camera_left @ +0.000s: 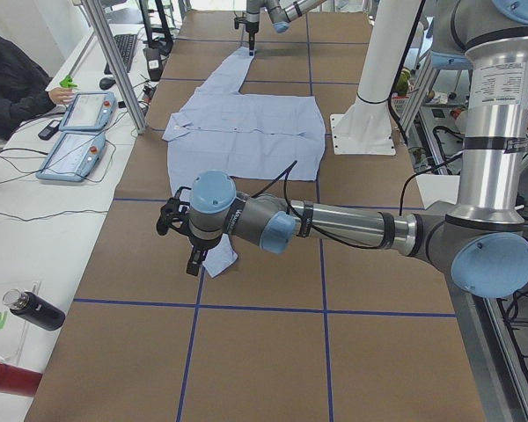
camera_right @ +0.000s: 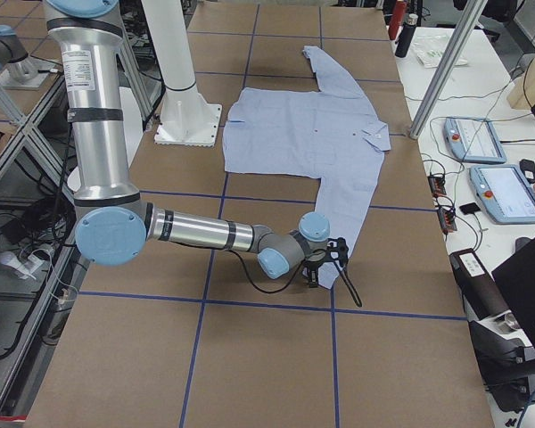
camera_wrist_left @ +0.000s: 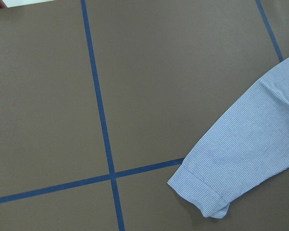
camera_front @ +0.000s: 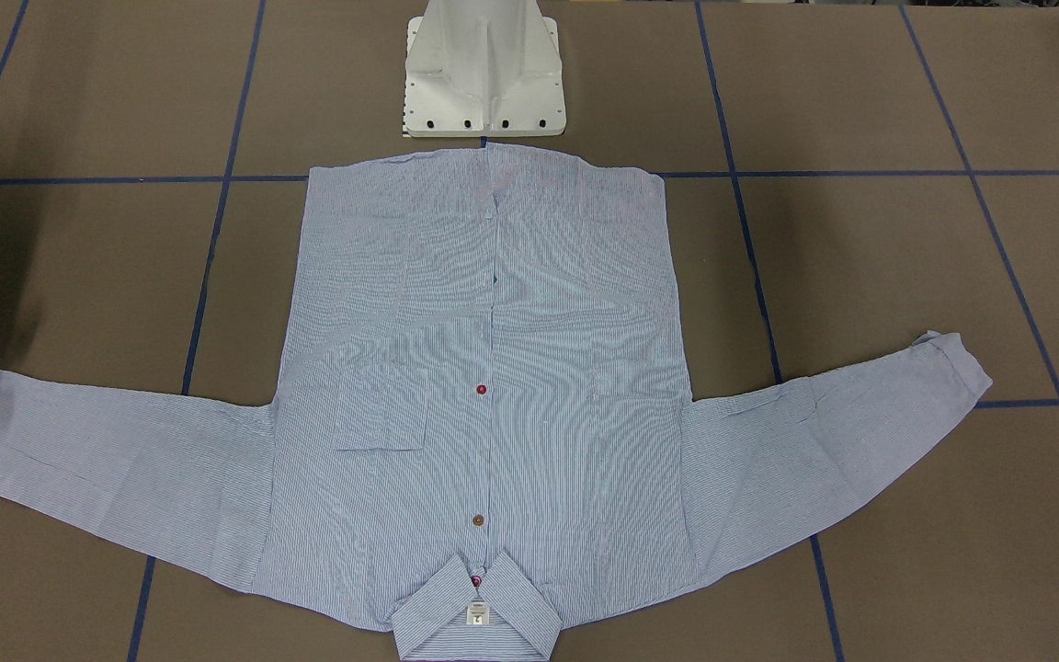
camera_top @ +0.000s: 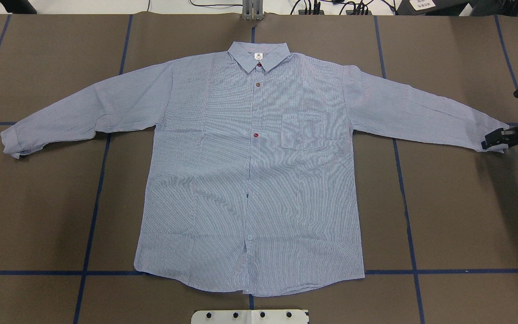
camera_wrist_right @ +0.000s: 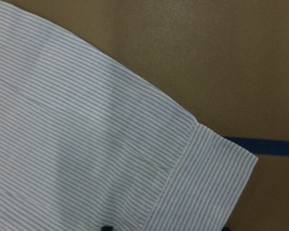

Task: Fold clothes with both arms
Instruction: 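Reach the right gripper to the sleeve cuff and grasp it, then lift the grasped sleeve with the right gripper toward the collar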

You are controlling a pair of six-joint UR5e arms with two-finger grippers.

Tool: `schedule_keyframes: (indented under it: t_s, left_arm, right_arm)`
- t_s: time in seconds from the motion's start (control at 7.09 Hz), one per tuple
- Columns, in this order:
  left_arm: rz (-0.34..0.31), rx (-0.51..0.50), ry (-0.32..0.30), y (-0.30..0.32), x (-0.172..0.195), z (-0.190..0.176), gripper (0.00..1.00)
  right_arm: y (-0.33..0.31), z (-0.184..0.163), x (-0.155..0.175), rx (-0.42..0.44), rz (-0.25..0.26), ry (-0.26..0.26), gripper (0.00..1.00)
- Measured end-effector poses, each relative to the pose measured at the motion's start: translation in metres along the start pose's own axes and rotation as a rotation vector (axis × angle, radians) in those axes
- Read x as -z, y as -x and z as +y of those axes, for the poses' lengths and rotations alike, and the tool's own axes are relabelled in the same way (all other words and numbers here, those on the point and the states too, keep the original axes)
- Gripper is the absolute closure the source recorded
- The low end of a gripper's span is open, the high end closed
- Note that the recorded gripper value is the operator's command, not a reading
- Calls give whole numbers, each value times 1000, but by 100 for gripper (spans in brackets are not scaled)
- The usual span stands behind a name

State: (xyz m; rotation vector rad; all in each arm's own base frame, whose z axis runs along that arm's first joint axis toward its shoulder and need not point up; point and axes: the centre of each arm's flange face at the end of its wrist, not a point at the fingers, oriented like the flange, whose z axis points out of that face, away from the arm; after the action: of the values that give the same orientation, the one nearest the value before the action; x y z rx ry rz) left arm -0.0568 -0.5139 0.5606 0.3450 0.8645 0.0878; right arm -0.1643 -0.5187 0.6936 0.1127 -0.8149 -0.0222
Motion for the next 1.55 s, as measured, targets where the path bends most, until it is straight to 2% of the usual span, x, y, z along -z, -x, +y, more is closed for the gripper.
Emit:
schedule_keyframes:
  t_s: [0.42, 0.56, 0.99, 1.13, 1.27, 1.55]
  left_arm:
    - [-1, 1, 0, 0, 0, 0, 1]
    - [-1, 1, 1, 1, -1, 0, 1]
    - [-1, 1, 2, 1, -1, 1, 1]
    - [-1, 1, 2, 1, -1, 1, 1]
    - [-1, 1, 2, 1, -1, 1, 1]
    - [-1, 2, 3, 2, -1, 1, 1]
  right_arm:
    - [9, -6, 3, 8, -8, -2, 56]
    - [11, -7, 4, 10, -13, -2, 66]
    - [18, -10, 9, 16, -32, -1, 81]
    - [18, -11, 13, 14, -40, -3, 95]
    - [16, -13, 21, 8, -54, -7, 100]
    - [20, -18, 48, 10, -101, -33, 100]
